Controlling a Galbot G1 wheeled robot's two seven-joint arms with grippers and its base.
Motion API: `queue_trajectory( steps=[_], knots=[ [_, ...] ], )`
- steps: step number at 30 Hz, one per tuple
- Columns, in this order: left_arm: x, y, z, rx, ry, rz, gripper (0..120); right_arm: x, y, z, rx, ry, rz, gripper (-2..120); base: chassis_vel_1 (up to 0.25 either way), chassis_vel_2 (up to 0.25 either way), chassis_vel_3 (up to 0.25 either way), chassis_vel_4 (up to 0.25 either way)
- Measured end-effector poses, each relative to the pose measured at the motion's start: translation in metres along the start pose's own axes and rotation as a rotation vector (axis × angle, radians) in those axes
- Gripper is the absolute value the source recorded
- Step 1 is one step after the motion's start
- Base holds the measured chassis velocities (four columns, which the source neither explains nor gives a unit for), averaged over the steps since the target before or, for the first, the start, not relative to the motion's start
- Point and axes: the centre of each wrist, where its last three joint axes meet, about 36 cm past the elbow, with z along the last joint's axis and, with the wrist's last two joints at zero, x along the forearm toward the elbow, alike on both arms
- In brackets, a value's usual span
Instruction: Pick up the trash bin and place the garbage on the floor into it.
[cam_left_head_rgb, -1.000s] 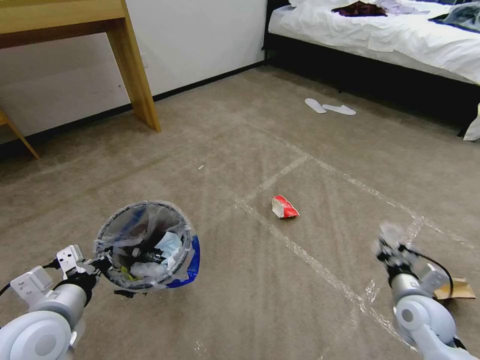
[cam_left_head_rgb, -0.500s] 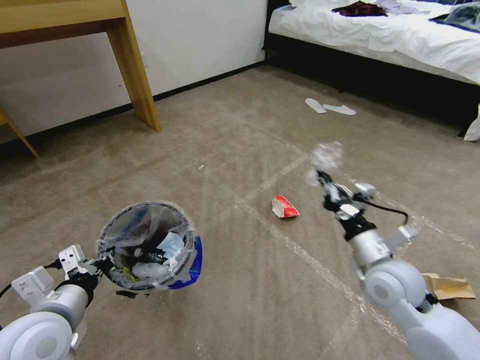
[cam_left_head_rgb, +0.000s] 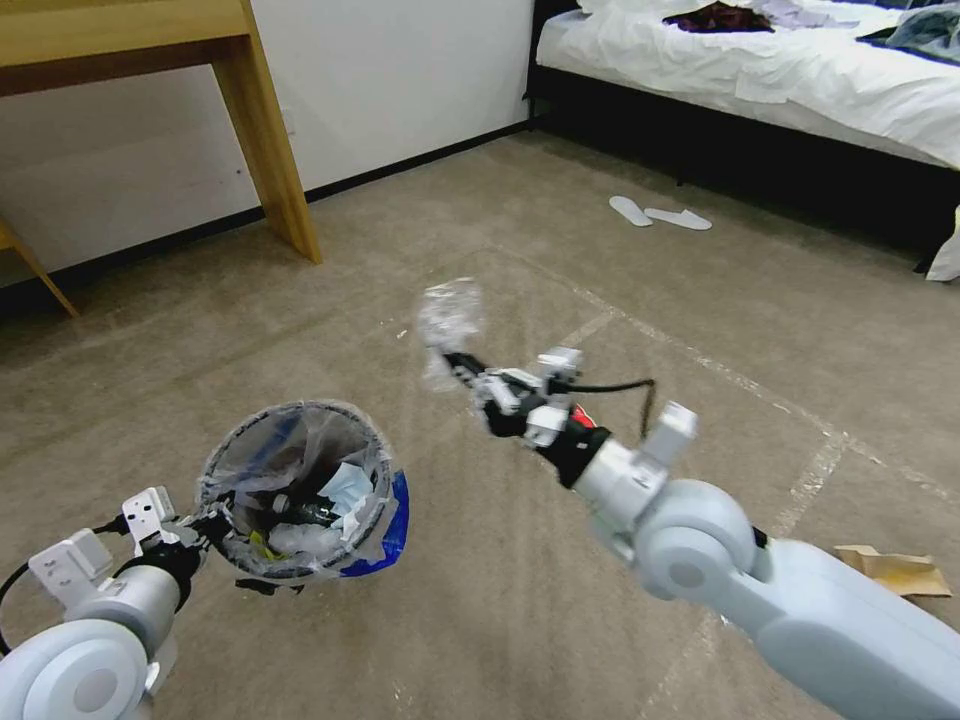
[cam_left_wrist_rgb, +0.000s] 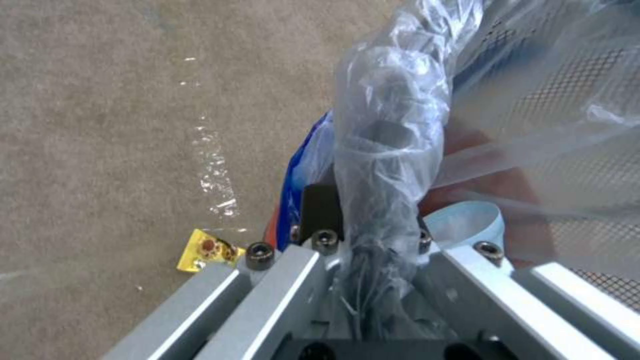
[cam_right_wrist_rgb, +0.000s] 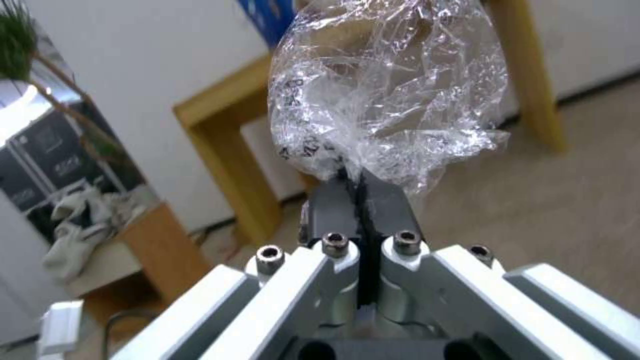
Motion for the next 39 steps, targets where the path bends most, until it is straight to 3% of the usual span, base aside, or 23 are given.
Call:
queue_trajectory(
  steps=[6, 13, 39],
  knots=[
    [-0.002, 0.002, 0.0, -0.001, 0.002, -0.005, 1, -0.02, 0.023, 0.013, -0.051, 0.138, 0.001, 0, 0.0, 0.0, 0.0, 0.0],
    [-0.004, 0.003, -0.003, 0.001, 0.0, -0.008, 1, -0.033, 0.03, 0.031, -0.044, 0.26, 0.065, 0, 0.0, 0.0, 0.0, 0.0],
    [-0.009, 0.004, -0.004, 0.004, 0.002, -0.007, 1, -0.059, 0.029, 0.053, 0.01, 0.439, 0.155, 0, 0.0, 0.0, 0.0, 0.0]
  ],
)
